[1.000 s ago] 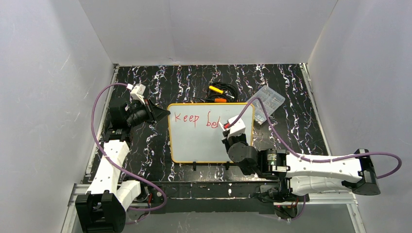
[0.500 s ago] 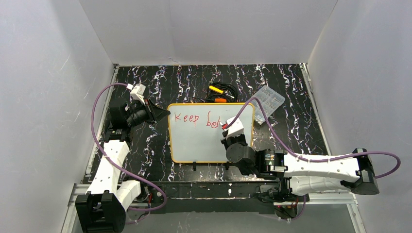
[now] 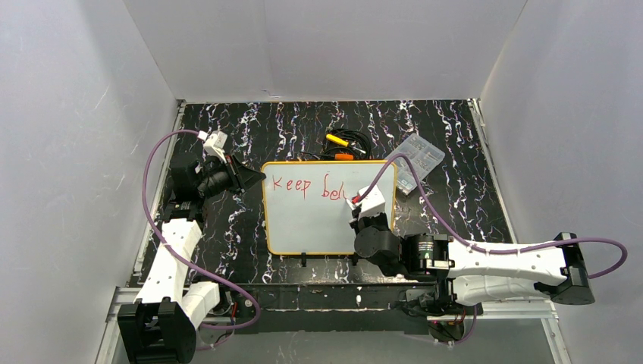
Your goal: Write a sentence on the whiteboard
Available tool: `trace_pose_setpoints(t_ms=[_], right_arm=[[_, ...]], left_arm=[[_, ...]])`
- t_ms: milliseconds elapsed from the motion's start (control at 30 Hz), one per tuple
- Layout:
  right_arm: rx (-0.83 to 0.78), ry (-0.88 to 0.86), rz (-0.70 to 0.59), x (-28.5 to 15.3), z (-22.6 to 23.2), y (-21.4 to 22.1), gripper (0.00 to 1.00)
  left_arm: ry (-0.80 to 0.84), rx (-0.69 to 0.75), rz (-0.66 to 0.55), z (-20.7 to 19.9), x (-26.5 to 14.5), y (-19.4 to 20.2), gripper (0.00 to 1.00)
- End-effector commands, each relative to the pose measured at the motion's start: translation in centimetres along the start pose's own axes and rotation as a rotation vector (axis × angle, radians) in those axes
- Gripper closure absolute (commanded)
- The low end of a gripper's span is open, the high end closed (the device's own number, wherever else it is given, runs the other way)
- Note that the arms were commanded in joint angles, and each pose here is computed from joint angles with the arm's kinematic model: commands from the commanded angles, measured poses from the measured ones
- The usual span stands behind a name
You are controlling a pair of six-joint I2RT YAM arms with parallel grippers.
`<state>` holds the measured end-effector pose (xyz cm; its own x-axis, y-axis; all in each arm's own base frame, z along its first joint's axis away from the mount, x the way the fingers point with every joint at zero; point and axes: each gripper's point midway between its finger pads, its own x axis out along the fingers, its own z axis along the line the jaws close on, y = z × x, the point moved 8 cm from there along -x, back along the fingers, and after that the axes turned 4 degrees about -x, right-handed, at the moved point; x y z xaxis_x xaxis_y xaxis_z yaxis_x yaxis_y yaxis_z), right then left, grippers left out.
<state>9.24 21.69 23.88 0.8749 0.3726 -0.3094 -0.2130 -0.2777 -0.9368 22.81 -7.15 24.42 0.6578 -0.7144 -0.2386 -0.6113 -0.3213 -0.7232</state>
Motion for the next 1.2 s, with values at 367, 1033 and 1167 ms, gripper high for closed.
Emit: trace_pose_setpoints(t_ms=[367, 1033, 1167], right_arm=[[0.034, 0.103, -0.067, 0.1, -0.7, -1.5, 0.99], [0.061, 0.045, -0.128, -0.4, -0.8, -3.2, 0.99], [0.067, 0.060, -0.132, -0.6, -1.3, -3.5, 0.99]], left_arm=[[0.045, 0.017, 0.007, -1.0, -0.2, -0.2, 0.99], [0.046, 0.019, 0.005, -1.1, -0.3, -0.2, 0.99], [0.046, 0.019, 0.005, -1.1, -0.3, -0.2, 0.99]])
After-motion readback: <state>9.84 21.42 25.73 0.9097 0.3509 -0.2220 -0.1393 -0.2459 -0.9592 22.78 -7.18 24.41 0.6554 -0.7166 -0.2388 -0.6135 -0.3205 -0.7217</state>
